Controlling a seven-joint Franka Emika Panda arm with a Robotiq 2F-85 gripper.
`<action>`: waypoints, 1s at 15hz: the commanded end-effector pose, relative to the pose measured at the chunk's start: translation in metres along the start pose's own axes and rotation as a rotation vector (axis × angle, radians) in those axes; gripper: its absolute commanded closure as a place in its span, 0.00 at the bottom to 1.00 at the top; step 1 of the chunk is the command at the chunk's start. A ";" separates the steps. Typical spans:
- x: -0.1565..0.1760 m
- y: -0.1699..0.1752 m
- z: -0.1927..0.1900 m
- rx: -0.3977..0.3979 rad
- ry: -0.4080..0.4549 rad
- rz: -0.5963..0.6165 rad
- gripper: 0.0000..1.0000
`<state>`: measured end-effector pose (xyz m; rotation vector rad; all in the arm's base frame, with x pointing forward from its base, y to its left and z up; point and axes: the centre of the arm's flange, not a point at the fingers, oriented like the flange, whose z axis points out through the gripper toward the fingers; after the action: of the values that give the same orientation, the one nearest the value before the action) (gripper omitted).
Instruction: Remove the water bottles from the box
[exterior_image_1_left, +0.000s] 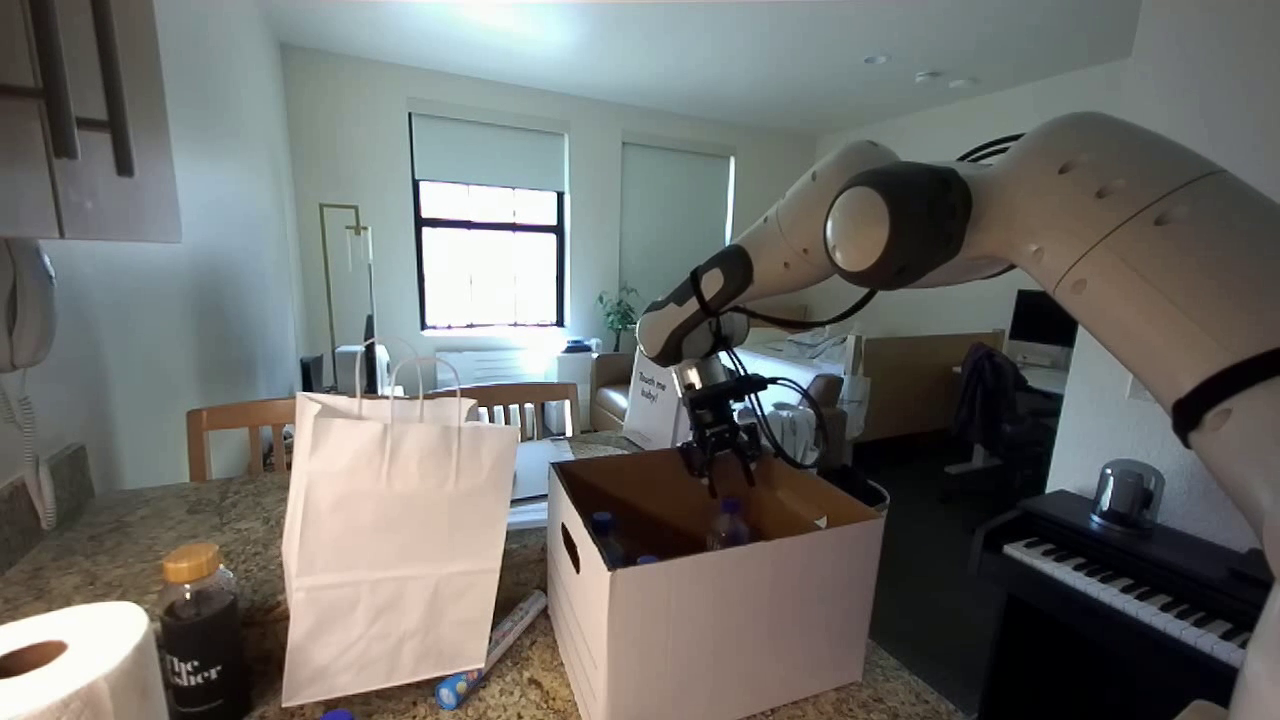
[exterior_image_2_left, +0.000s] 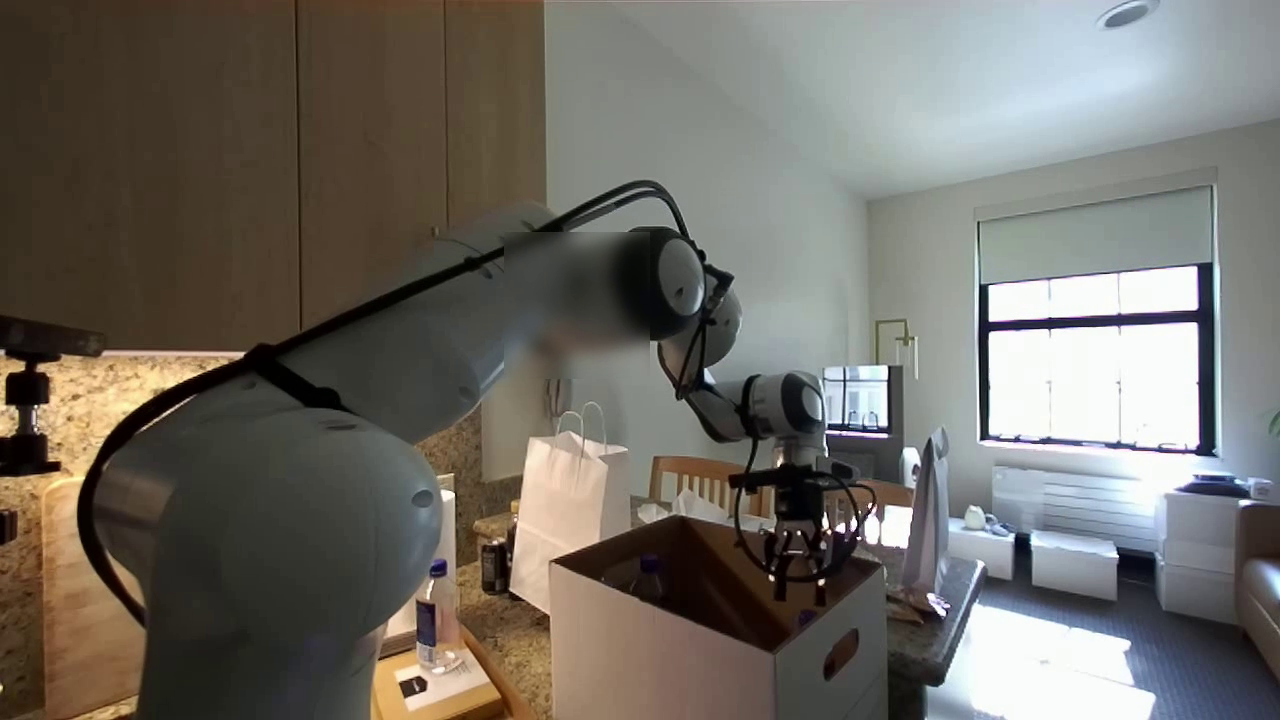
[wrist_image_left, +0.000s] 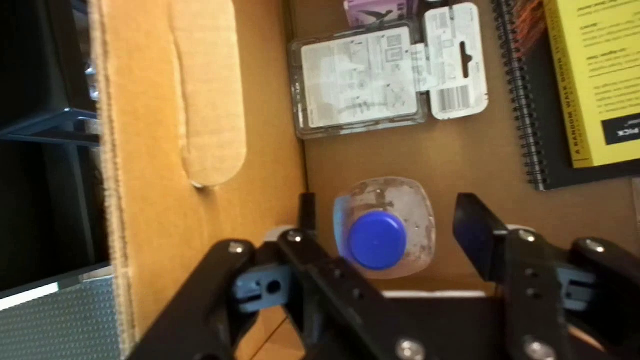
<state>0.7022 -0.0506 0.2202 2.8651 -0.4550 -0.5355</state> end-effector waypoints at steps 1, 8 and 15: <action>0.019 -0.004 -0.003 0.106 -0.009 0.011 0.02; 0.039 0.004 0.015 0.113 -0.023 0.048 0.00; 0.052 0.002 0.029 0.106 -0.038 0.064 0.00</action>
<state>0.7243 -0.0686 0.1792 2.9251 -0.5493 -0.5530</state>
